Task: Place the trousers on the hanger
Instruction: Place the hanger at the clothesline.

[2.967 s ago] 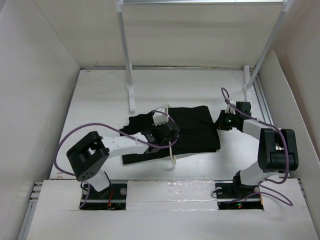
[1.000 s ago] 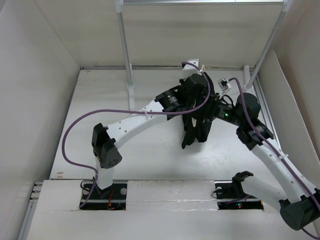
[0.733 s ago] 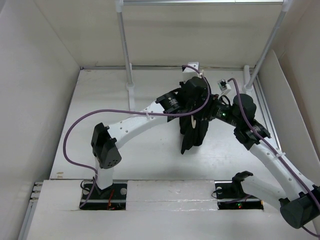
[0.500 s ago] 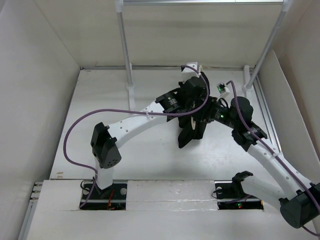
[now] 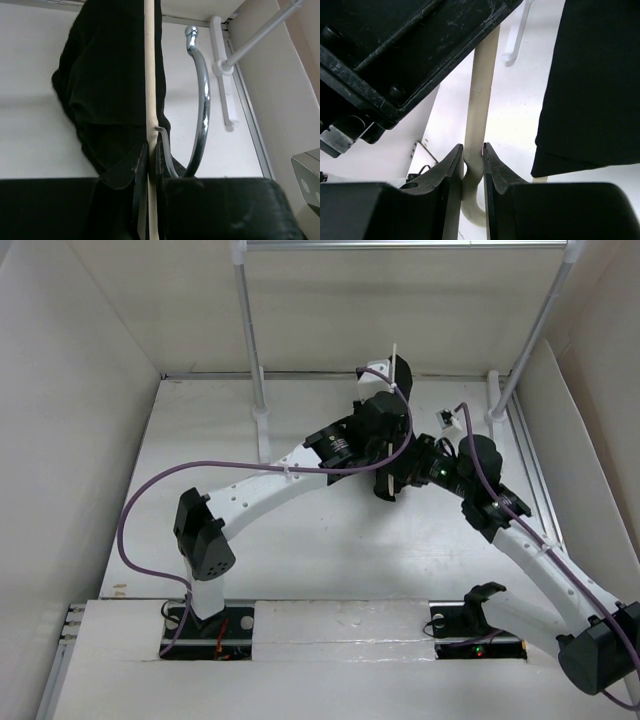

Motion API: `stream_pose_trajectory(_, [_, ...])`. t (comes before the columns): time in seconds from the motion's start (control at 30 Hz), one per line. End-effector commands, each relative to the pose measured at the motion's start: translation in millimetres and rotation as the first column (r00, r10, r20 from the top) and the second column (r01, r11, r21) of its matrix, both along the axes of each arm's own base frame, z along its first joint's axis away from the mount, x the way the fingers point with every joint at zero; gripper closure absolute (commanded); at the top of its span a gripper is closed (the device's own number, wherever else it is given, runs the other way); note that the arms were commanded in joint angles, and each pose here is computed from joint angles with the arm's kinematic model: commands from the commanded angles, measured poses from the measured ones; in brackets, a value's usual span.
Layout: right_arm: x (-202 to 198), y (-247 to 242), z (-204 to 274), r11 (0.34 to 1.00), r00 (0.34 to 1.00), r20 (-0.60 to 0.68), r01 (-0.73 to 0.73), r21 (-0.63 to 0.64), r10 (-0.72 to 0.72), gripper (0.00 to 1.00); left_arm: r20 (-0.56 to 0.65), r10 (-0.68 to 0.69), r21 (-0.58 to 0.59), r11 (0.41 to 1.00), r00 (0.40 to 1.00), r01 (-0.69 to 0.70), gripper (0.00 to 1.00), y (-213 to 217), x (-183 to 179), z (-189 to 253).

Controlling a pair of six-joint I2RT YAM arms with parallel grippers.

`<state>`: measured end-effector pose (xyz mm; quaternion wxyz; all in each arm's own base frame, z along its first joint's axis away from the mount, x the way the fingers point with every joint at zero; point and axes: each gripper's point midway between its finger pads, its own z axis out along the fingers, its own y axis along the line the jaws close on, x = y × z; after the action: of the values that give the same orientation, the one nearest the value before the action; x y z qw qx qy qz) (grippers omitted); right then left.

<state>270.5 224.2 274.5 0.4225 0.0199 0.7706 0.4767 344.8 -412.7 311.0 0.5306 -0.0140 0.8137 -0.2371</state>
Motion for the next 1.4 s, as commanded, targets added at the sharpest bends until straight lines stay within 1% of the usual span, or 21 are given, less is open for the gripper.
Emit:
stream_pose_trajectory(0.0, [6, -6, 36, 1.000, 0.987, 0.160, 0.013, 0.025, -0.017, 1.00, 0.063, -0.061, -0.160, 0.985, 0.996, 0.070, 1.00, -4, -22, 60])
stream_pose_trajectory(0.03, [3, -4, 40, 0.999, 0.986, 0.168, -0.004, 0.033, -0.002, 1.00, 0.064, -0.065, -0.163, 0.984, 0.996, 0.075, 1.00, -5, -23, 61])
stream_pose_trajectory(0.1, [8, -11, 45, 0.999, 0.983, 0.181, 0.017, 0.037, -0.023, 1.00, 0.074, -0.084, -0.171, 0.981, 0.994, 0.096, 0.98, -7, -25, 67])
stream_pose_trajectory(0.17, [10, -14, 52, 0.999, 0.980, 0.195, 0.019, 0.040, -0.027, 1.00, 0.073, -0.109, -0.183, 0.976, 0.991, 0.121, 0.79, -5, -21, 71])
stream_pose_trajectory(0.2, [14, -21, 54, 0.999, 0.979, 0.200, 0.034, 0.041, -0.042, 1.00, 0.077, -0.127, -0.193, 0.971, 0.989, 0.140, 0.62, -5, -25, 75])
stream_pose_trajectory(0.27, [17, -23, 59, 0.998, 0.977, 0.208, 0.028, 0.047, -0.037, 1.00, 0.086, -0.147, -0.202, 0.966, 0.985, 0.162, 0.49, -5, -29, 80])
stream_pose_trajectory(0.3, [20, -28, 61, 0.998, 0.976, 0.214, 0.032, 0.052, -0.043, 1.00, 0.093, -0.155, -0.209, 0.963, 0.984, 0.172, 0.41, -3, -32, 85])
stream_pose_trajectory(0.43, [28, -36, 71, 0.997, 0.969, 0.240, 0.040, 0.063, -0.054, 1.00, 0.119, -0.164, -0.217, 0.958, 0.979, 0.187, 0.29, 6, -39, 99])
stream_pose_trajectory(0.5, [34, -39, 79, 0.997, 0.965, 0.255, 0.048, 0.063, -0.063, 1.00, 0.149, -0.172, -0.224, 0.953, 0.974, 0.202, 0.28, 13, -44, 112])
stream_pose_trajectory(0.57, [41, -41, 83, 0.997, 0.962, 0.263, 0.059, 0.059, -0.072, 1.00, 0.159, -0.171, -0.229, 0.952, 0.972, 0.205, 0.27, 18, -46, 116])
stream_pose_trajectory(0.63, [46, -43, 92, 0.996, 0.956, 0.283, 0.060, 0.064, -0.076, 1.00, 0.180, -0.159, -0.239, 0.950, 0.971, 0.200, 0.23, 28, -50, 126])
stream_pose_trajectory(0.73, [54, -46, 105, 0.994, 0.948, 0.306, 0.063, 0.084, -0.086, 1.00, 0.210, -0.140, -0.247, 0.950, 0.968, 0.192, 0.22, 40, -54, 140])
stream_pose_trajectory(0.77, [57, -51, 109, 0.993, 0.945, 0.313, 0.073, 0.092, -0.098, 1.00, 0.214, -0.125, -0.248, 0.952, 0.969, 0.178, 0.22, 46, -51, 143])
stream_pose_trajectory(0.8, [61, -52, 124, 0.991, 0.937, 0.336, 0.062, 0.122, -0.100, 1.00, 0.221, -0.099, -0.265, 0.951, 0.970, 0.157, 0.22, 60, -46, 150])
stream_pose_trajectory(0.9, [66, -57, 133, 0.988, 0.930, 0.351, 0.063, 0.143, -0.110, 1.00, 0.231, -0.095, -0.293, 0.942, 0.968, 0.162, 0.22, 74, -45, 158])
stream_pose_trajectory(0.97, [68, -59, 141, 0.987, 0.925, 0.365, 0.057, 0.148, -0.109, 1.00, 0.237, -0.067, -0.330, 0.933, 0.969, 0.145, 0.23, 90, -37, 166])
stream_pose_trajectory(1.1, [73, -55, 140, 0.985, 0.929, 0.358, 0.036, 0.171, -0.096, 1.00, 0.240, -0.077, -0.343, 0.926, 0.968, 0.159, 0.23, 94, -31, 170])
stream_pose_trajectory(1.17, [73, -53, 132, 0.982, 0.941, 0.329, 0.021, 0.185, -0.082, 1.00, 0.231, -0.078, -0.333, 0.930, 0.970, 0.154, 0.23, 91, -29, 167])
stream_pose_trajectory(1.27, [72, -59, 142, 0.971, 0.931, 0.349, 0.016, 0.240, -0.102, 1.00, 0.226, -0.069, -0.334, 0.931, 0.972, 0.144, 0.23, 94, -26, 167])
stream_pose_trajectory(1.37, [72, -69, 162, 0.951, 0.921, 0.370, 0.000, 0.308, -0.120, 1.00, 0.225, -0.062, -0.326, 0.936, 0.972, 0.135, 0.23, 96, -22, 165])
